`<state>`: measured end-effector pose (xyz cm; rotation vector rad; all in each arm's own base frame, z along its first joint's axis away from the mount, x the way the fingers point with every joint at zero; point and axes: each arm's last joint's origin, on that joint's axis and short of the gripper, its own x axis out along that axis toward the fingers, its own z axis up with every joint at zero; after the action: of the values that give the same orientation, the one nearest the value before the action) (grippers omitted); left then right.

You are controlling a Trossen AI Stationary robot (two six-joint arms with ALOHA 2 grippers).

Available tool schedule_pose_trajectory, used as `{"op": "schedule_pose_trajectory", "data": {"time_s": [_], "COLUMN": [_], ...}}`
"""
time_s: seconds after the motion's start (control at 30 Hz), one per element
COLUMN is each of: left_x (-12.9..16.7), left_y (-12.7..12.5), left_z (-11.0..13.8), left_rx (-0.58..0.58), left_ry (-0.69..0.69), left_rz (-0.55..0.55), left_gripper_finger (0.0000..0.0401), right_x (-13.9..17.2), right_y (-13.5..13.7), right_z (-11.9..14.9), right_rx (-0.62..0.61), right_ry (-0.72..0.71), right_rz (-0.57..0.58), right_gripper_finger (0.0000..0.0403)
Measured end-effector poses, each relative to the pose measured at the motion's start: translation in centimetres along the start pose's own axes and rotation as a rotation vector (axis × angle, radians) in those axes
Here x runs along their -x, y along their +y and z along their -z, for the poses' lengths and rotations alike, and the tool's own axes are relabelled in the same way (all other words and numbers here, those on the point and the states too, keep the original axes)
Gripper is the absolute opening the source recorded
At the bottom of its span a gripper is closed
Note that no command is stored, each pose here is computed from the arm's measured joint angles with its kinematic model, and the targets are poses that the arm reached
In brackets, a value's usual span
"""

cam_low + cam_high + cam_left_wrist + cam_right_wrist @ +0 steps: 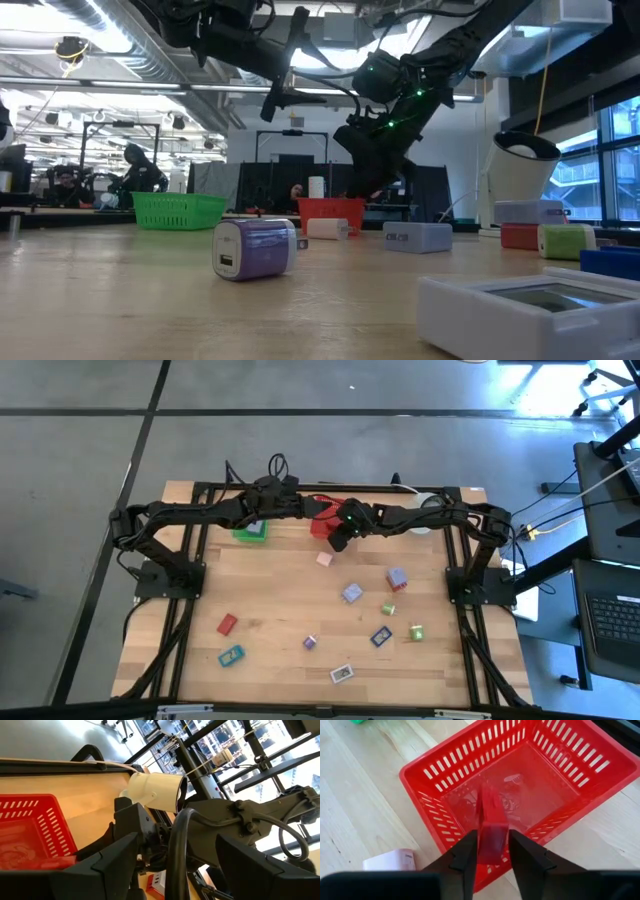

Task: Pick & Place Office items
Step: Put the top red digital timer into the red bin, then put the top red charger adapter into the green bin

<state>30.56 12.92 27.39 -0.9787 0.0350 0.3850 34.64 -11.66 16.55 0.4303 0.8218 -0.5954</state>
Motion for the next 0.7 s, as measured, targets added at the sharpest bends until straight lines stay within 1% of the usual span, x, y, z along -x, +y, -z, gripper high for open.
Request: {"op": "schedule_pose_trajectory", "data": {"time_s": [0.27,0.4,0.47,0.57,0.7], "left_x": [0.0,0.1,0.2,0.3,0.7], "left_y": [0.0,0.8,1.4,2.0,2.0], "left_z": [0.0,0.0,-0.3,-0.7,-1.4], "left_rx": [-0.018,-0.028,-0.018,-0.006,0.006], "left_ry": [0.002,0.035,0.048,0.072,0.066], "left_rz": [-0.004,-0.057,-0.093,-0.098,-0.083], "left_gripper_finger": [0.0262,0.0262,0.0262,0.0262,0.0262], "right_x": [0.2,1.1,1.9,2.8,3.6], "right_y": [0.0,0.2,0.2,-0.1,-1.1], "right_z": [-0.1,-0.5,-0.6,-0.5,0.5], "right_rx": [0.0,0.001,0.001,0.026,0.065], "right_ry": [0.002,-0.001,-0.002,0.032,0.147], "right_rz": [-0.013,-0.08,-0.087,-0.053,0.043], "right_gripper_finger": [0.0192,0.0219,0.0227,0.0231,0.0231]}}
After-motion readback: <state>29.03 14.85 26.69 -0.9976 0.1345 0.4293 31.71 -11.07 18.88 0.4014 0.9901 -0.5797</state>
